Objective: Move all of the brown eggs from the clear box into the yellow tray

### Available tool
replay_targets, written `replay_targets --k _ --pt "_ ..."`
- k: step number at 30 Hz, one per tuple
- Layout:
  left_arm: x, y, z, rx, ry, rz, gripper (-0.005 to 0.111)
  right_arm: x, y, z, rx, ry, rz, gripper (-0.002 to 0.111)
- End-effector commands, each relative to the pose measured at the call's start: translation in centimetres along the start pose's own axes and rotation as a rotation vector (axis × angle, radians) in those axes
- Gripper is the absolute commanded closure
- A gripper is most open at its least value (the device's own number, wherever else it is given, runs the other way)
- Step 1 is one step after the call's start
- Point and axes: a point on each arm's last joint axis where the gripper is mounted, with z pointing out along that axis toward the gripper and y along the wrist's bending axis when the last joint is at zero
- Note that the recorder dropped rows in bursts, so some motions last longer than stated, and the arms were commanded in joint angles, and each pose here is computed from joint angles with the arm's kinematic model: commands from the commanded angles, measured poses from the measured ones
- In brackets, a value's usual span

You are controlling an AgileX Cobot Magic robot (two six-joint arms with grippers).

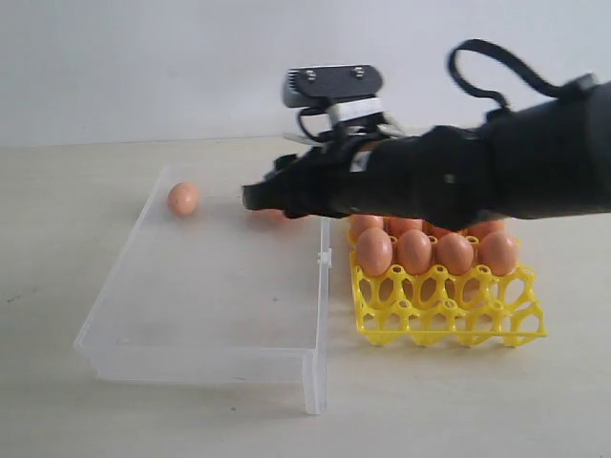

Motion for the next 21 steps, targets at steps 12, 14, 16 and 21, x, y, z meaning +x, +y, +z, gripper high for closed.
replay_targets --k 12,14,16,21 --pt "-0.2 0.0 0.0 0.006 -0.013 -0.005 0.107 3.4 -5.6 -3.0 0.125 0.145 0.042 0.108" --pt "-0.2 0.0 0.0 0.006 -0.013 -0.005 0.107 3.7 -5.5 -3.0 0.121 0.176 0.037 0.108" --pt "-0.2 0.0 0.0 0.006 -0.013 -0.005 0.107 4.0 -5.5 -3.0 0.117 0.207 0.031 0.108" --pt "-0.2 0.0 0.0 0.006 -0.013 -0.005 0.107 4.4 -5.4 -3.0 0.113 0.237 0.032 0.108"
